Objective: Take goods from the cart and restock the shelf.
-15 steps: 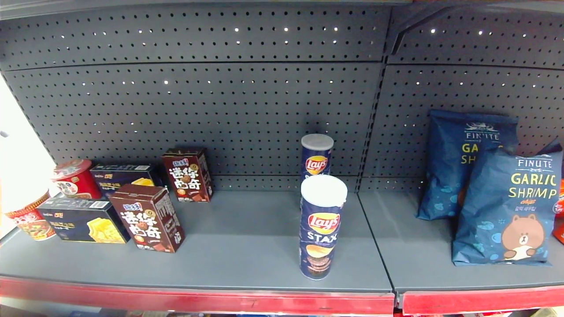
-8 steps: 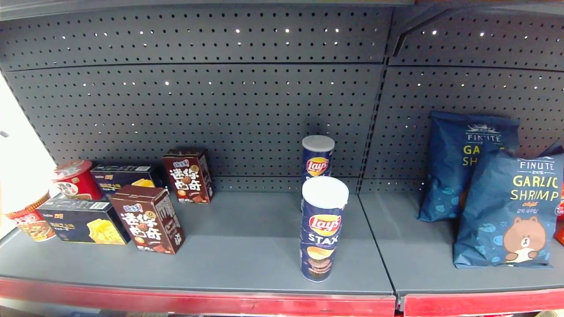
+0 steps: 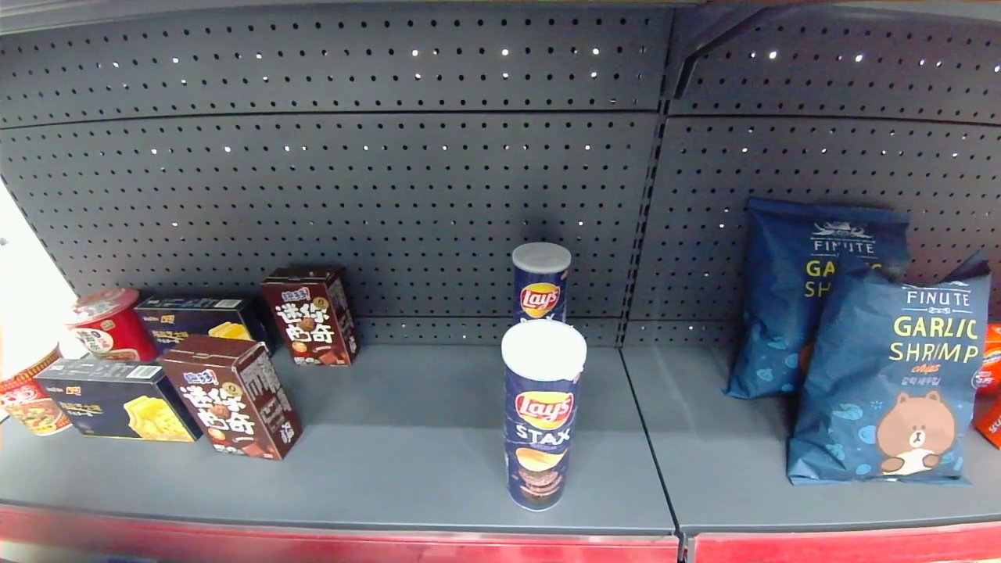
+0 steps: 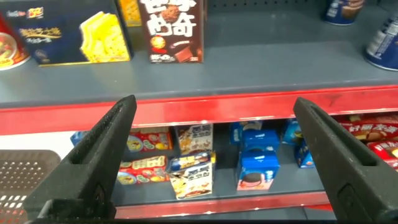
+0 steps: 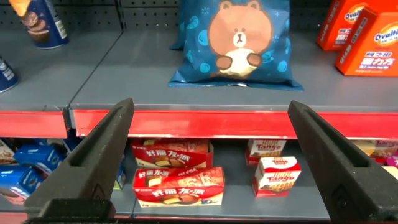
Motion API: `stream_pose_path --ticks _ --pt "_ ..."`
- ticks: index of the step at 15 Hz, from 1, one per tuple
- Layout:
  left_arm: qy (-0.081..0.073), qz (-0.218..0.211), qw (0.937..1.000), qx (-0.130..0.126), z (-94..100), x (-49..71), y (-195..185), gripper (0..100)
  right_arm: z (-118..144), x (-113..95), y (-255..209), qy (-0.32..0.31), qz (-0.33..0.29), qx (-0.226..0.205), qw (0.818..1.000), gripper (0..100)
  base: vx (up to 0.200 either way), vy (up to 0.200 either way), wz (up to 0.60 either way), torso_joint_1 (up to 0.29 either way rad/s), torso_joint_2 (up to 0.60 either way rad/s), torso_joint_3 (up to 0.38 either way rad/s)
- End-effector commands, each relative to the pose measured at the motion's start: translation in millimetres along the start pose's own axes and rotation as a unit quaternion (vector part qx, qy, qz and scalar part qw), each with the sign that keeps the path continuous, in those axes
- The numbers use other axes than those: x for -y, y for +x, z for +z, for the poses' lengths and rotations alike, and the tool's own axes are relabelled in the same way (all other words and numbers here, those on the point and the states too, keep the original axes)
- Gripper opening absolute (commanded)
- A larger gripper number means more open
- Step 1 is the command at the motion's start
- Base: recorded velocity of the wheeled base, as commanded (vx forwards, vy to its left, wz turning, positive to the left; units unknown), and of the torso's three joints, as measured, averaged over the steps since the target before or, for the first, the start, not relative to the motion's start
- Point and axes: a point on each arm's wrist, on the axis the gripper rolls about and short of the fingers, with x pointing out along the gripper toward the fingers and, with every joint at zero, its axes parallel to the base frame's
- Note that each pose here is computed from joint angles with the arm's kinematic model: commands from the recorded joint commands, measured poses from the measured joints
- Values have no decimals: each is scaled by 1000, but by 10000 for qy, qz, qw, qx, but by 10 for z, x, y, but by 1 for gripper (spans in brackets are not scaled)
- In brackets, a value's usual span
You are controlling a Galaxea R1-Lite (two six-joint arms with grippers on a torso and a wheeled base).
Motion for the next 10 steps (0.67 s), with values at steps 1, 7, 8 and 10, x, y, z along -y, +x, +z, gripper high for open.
stream_pose_path --ticks 1,7,8,10 --pt "-6 4 10000 -4 1 0 1 100 1 0 1 0 5 -5 10000 100 0 0 0 0 0 0" --pt "-21 -4 10000 -4 1 0 1 100 1 0 1 0 5 -5 10000 100 67 0 0 0 0 0" --pt "-14 4 10000 -4 1 0 1 100 1 0 1 0 5 -5 10000 100 0 0 0 0 0 0" --pt "-21 -4 10000 -4 1 0 1 100 1 0 1 0 5 -5 10000 100 0 0 0 0 0 0"
